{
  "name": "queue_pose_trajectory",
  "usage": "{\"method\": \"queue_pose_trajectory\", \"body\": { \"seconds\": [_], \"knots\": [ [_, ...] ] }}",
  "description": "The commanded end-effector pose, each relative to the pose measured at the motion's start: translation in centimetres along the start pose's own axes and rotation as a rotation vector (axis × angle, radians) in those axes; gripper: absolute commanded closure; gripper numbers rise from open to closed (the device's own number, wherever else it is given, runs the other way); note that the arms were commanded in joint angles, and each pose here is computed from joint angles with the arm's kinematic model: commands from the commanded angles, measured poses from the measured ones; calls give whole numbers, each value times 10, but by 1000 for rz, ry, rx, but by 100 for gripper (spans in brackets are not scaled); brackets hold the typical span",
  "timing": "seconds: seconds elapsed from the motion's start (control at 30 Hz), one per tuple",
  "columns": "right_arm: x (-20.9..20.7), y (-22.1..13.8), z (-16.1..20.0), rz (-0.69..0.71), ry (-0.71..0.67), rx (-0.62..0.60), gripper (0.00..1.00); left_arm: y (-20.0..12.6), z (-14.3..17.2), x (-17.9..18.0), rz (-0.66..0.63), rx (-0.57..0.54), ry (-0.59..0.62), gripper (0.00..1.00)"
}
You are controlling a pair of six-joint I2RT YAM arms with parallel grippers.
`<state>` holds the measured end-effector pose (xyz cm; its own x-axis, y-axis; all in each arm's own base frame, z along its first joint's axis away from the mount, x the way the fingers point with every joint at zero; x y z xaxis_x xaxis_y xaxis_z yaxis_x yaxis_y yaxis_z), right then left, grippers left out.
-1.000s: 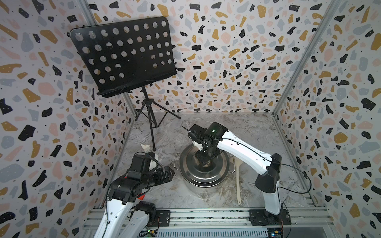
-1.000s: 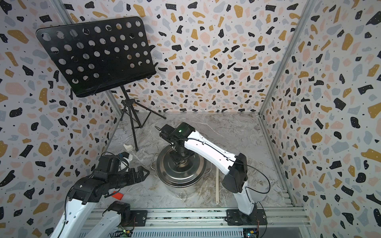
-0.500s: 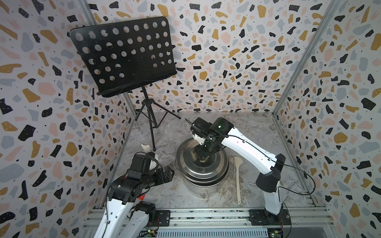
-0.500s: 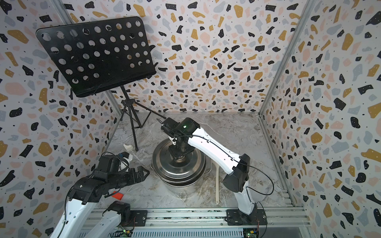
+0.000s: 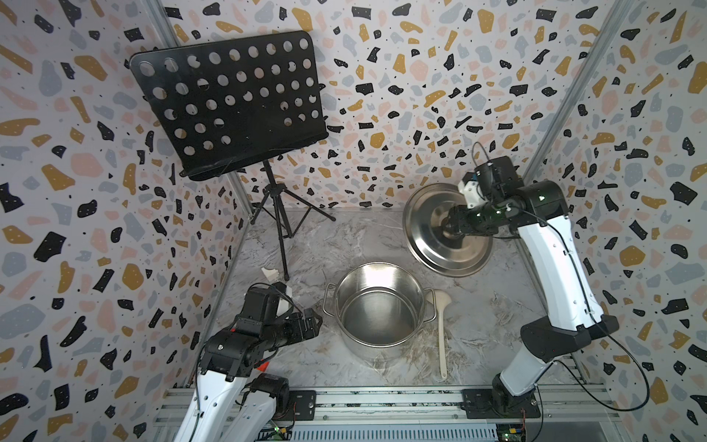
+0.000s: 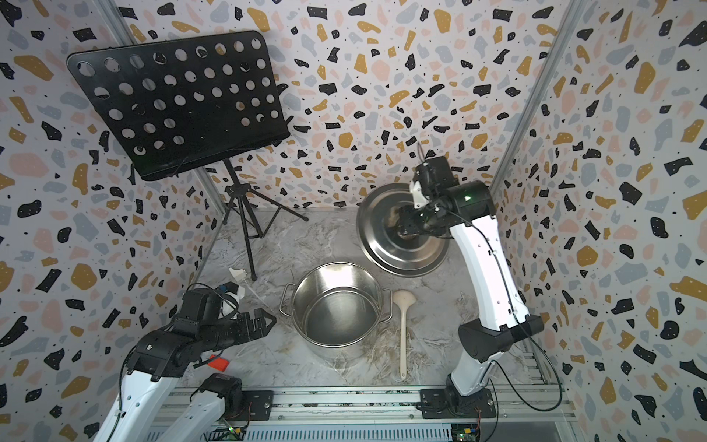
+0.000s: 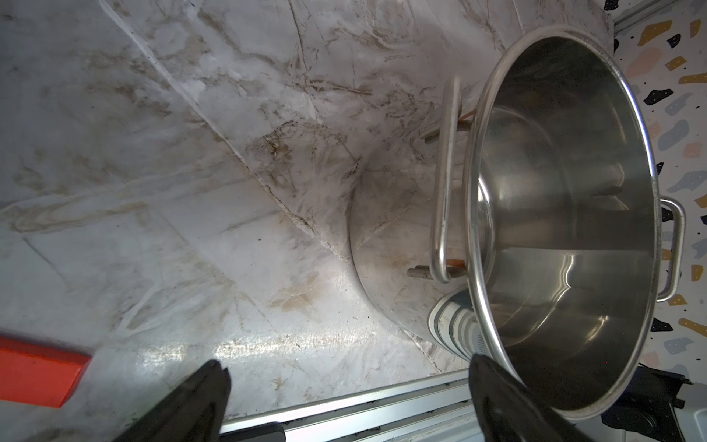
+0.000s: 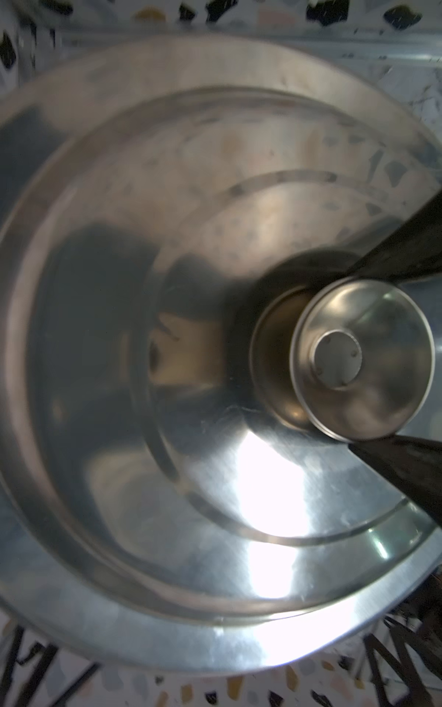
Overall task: Stir the soup with a spoon
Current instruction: Pick up the lid from the pan, then place the lid at the center of the board.
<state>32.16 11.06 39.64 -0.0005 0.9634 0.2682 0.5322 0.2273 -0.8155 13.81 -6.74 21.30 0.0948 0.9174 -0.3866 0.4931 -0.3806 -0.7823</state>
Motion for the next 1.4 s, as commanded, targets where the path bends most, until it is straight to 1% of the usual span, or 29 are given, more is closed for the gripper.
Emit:
{"method": "queue_pose_trajectory", "body": {
  "seconds": [0.0,0.13,0.2,0.27,0.43,0.67,0.83,1.13,1.23,1.37],
  "knots": [
    [-55,17,-17,120,15,2,53,-4,-3,-1,-3,-33,4,1],
    [-117,64,-30,177,129,49,53,-5,-3,0,-8,-35,3,1],
    [-142,90,-33,178,186,83,53,-5,-3,0,-10,-39,1,1],
    [-162,117,-32,195,213,119,53,-5,-3,0,-9,-39,0,0],
    [-195,174,-29,237,237,204,53,-7,-3,-1,0,-50,2,0],
    [-220,229,-22,227,267,284,52,-11,-3,-1,4,-82,1,0],
    [-230,253,-14,233,265,322,51,-14,-3,-1,1,-105,3,0],
    [-240,283,0,227,276,381,47,-18,-3,1,-10,-130,-3,1],
    [-242,288,4,229,277,396,41,-18,-4,1,-11,-132,-3,1],
    [-242,285,1,233,270,384,25,-17,-5,1,-14,-134,-3,1]
  ]
}}
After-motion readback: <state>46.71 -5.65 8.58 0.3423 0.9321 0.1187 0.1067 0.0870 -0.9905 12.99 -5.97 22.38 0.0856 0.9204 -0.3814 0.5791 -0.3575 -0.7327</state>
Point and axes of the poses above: each gripper's point midway between its finger pads, its own y axis out along the fingers, its own x axis along the line the jaws close on, z = x × y, the point moved 4 cm from there along -y, back along the fingers, and after that the axes turned 9 degrees about y, right-handed, at the moved point
